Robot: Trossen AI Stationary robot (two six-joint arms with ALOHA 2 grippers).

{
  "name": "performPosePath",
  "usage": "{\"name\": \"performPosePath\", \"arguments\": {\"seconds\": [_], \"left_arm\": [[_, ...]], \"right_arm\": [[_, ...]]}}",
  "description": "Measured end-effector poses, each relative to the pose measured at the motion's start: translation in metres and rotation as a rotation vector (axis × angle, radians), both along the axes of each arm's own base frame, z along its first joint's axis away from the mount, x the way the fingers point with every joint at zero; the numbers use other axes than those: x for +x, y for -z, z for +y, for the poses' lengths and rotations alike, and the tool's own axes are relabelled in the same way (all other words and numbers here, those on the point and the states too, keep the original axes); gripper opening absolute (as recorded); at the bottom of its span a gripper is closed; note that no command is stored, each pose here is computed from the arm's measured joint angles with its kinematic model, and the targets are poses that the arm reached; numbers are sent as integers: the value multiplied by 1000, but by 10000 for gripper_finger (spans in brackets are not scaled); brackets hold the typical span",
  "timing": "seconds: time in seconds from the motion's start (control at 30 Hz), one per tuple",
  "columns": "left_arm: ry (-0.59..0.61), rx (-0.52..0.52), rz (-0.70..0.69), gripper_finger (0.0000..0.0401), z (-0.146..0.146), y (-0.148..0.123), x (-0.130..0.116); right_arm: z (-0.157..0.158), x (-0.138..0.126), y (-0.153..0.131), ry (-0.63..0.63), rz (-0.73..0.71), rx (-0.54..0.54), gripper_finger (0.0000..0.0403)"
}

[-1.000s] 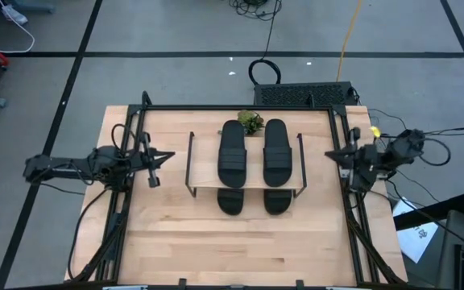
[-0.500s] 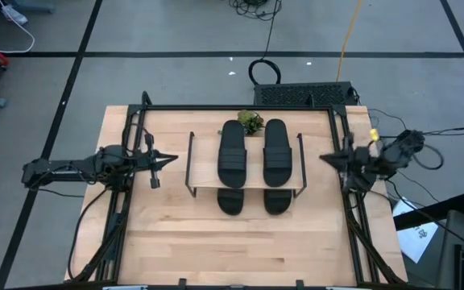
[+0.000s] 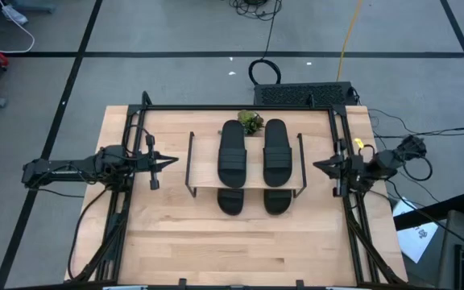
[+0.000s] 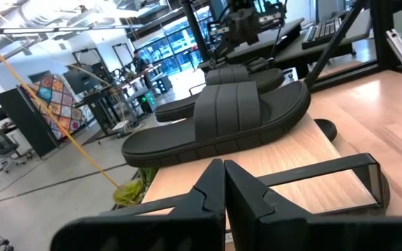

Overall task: Pick and place slides into the shelf
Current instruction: Return to Home Position

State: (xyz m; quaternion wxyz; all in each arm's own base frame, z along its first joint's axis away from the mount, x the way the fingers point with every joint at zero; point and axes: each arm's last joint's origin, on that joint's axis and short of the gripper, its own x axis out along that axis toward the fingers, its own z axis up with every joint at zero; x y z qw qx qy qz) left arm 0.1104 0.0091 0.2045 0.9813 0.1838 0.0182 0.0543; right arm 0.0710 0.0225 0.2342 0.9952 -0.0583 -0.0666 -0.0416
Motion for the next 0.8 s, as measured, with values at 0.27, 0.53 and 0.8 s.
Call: {"name": "performPosePath", "arguments": {"seconds": [0.27, 0.53, 0.8], "left_arm": [[0, 4, 4, 0, 0, 0, 0], [-1, -14, 46, 0, 0, 5, 0], [-2, -42, 56, 0, 0, 27, -1]], "right_arm": [[-14, -2, -4, 142, 56, 82, 0], [-15, 5, 13, 98, 108, 220, 0], [-9, 18, 43, 26, 85, 120, 0]]}}
